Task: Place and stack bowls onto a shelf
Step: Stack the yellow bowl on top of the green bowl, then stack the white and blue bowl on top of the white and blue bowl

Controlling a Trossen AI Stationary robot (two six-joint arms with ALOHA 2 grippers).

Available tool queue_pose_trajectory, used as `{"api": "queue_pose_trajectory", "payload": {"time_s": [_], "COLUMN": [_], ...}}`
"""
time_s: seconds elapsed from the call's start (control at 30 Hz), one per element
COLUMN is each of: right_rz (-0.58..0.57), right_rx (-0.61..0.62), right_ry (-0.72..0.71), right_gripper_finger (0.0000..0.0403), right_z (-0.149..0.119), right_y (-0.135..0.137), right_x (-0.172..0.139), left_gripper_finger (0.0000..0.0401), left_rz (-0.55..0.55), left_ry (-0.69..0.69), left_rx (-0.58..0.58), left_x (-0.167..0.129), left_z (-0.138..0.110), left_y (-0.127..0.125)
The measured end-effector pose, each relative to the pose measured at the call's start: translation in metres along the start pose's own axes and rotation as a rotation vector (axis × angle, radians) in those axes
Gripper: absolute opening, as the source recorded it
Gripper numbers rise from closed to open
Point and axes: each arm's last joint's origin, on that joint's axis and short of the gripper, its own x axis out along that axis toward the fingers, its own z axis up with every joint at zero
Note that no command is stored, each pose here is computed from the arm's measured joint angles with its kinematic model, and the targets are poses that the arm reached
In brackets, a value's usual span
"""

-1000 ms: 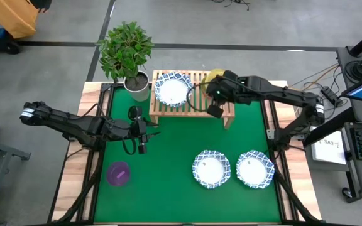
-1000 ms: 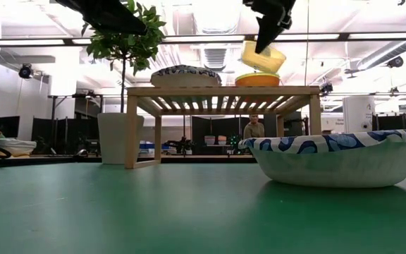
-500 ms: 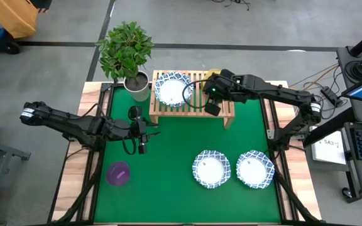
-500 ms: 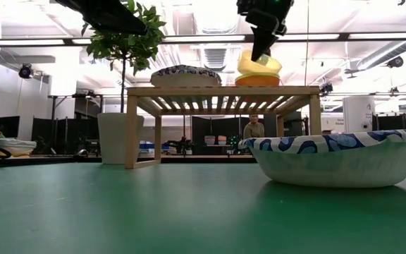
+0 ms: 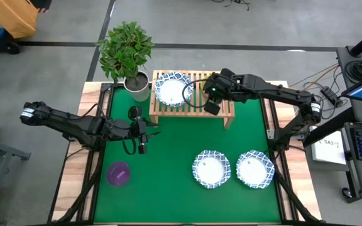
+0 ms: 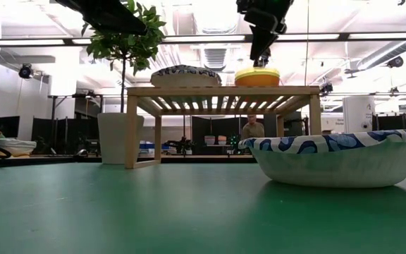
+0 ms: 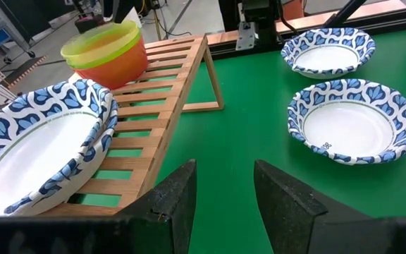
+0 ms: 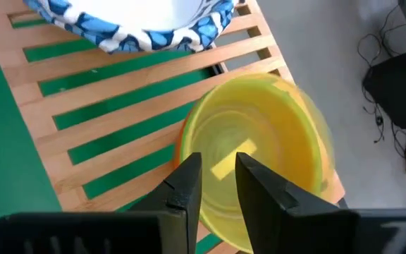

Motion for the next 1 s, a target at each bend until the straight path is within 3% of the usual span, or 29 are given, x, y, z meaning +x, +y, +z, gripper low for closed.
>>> {"api": "queue_pose_trajectory", "payload": {"time_s": [0.33,0.7,1.0], "right_rz": [0.049,0.255,0.414], "right_rx": [0.069,-0.005,-0.03], "right_ry": [-0.087,-0.297,-0.424], "right_gripper_finger": [0.0079,0.0079,0.0079], "right_z": [-0.007,-0.047,-0.097], "right_y": [0.012,0.078,0.122], "right_x": [-0.029,-0.063,-0.052], "left_gripper_finger": [0.0125,0.0125,0.0125], "left_rz": [-0.001,-0.001,0.0], "left_ry": [0.004,0.005,0.005], "left_rx": [0.002,-0.055,-0.117], "left_x": [0.0,0.0,0.0], "left_z": [-0.001,-0.001,-0.001], "left_y": [0.0,0.0,0.0]}}
